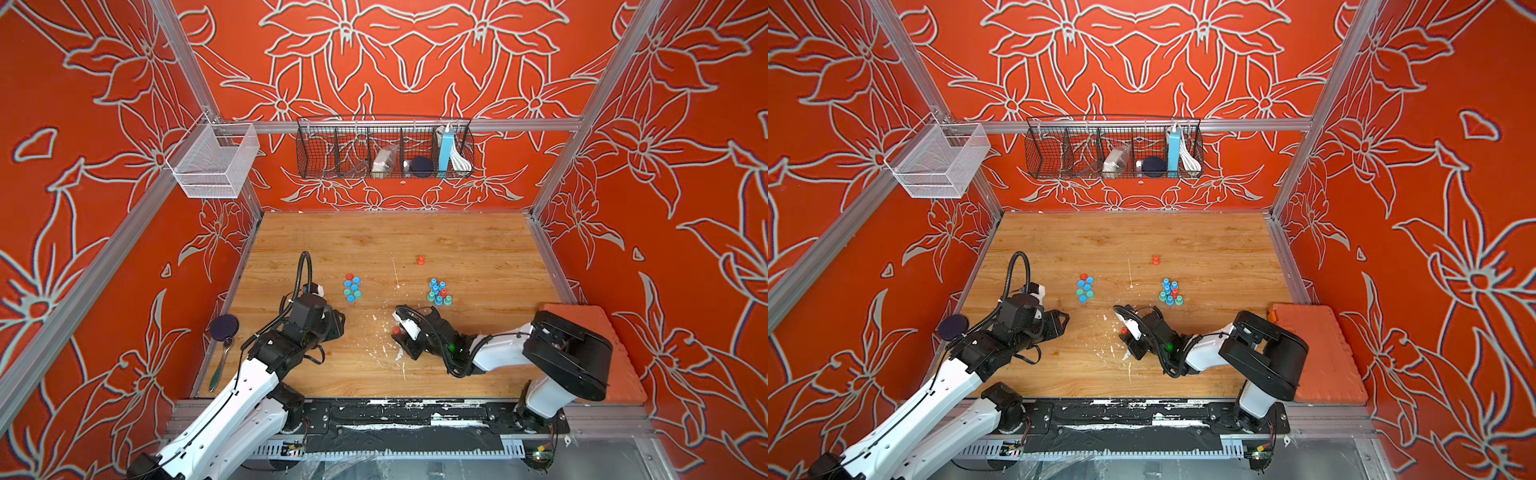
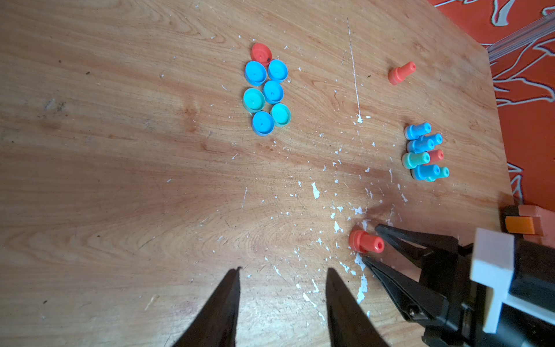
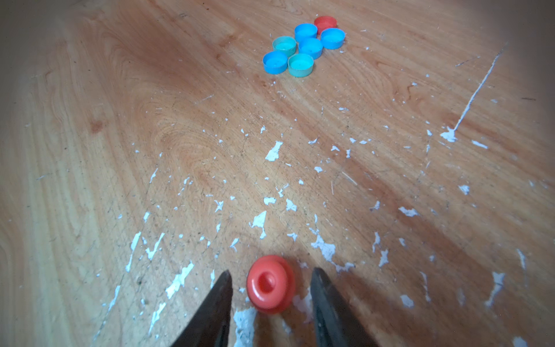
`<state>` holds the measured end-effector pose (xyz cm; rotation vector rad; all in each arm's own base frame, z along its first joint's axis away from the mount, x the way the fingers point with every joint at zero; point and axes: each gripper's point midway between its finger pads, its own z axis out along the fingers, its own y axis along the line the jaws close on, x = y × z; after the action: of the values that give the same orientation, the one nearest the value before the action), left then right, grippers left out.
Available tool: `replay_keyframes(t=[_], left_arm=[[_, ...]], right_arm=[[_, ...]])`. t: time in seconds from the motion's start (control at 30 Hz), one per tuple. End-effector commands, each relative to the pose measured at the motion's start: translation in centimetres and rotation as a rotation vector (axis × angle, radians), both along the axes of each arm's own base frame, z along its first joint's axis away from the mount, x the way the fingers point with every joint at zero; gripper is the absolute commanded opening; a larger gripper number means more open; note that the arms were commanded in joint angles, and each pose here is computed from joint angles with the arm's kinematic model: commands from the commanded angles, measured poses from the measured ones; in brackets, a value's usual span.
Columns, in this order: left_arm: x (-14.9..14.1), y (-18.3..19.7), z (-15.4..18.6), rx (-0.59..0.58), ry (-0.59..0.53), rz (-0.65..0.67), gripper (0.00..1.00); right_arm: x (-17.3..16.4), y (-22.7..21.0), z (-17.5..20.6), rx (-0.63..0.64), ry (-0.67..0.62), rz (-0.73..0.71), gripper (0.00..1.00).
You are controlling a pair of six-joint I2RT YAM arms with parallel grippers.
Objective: Close the stamp cap
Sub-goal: Place the stamp at the center of the board, then pick up the stamp from the center of the board.
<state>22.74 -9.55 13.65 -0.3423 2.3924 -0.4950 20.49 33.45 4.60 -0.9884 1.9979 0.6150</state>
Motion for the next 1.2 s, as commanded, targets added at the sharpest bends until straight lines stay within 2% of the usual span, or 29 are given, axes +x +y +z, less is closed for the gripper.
replay_keyframes(t=[0.0, 0.17, 0.23, 0.27, 0.37, 0.43, 0.5, 0.53, 0.6, 0.8, 1.17], left_arm=[[0.4, 0.0, 0.7, -0.013, -0.018, 0.008, 0.47], [0.6, -0.1, 1.2, -0.014, -0.029, 0.008, 0.47], [0.6, 0.1, 1.4, -0.005, -0.032, 0.008, 0.47], [0.6, 0.1, 1.5, -0.001, -0.031, 0.008, 0.47], [0.6, 0.1, 1.3, 0.001, -0.023, 0.005, 0.47], [0.6, 0.1, 1.2, -0.001, -0.021, 0.006, 0.47], [0.6, 0.1, 1.2, 0.0, -0.023, 0.006, 0.47], [0.6, 0.1, 1.2, 0.0, -0.022, 0.008, 0.47], [0.7, 0.1, 1.4, 0.002, -0.026, 0.009, 0.47], [0.7, 0.3, 1.6, 0.009, -0.029, 0.017, 0.47], [0.9, 0.2, 1.5, 0.01, -0.023, 0.016, 0.47]], right_arm=[[-0.4, -0.1, 2.1, -0.002, 0.0, 0.005, 0.48], [-0.4, -0.8, 6.6, -0.039, 0.008, -0.013, 0.58], [0.6, -2.1, 8.9, -0.114, 0.041, -0.106, 0.61], [0.7, -2.4, 9.8, -0.159, 0.063, -0.109, 0.61], [0.8, -3.3, 11.3, -0.334, 0.21, -0.104, 0.62], [0.0, -3.7, 11.1, -0.5, 0.352, -0.063, 0.6], [-1.3, -4.2, 9.9, -0.661, 0.494, -0.022, 0.52], [-1.9, -4.0, 9.5, -0.695, 0.546, 0.002, 0.48], [-2.6, -3.5, 9.1, -0.706, 0.613, 0.018, 0.47], [-3.2, -3.3, 7.0, -0.744, 0.697, 0.004, 0.48], [-2.1, -1.8, 3.5, -0.707, 0.715, -0.068, 0.45]])
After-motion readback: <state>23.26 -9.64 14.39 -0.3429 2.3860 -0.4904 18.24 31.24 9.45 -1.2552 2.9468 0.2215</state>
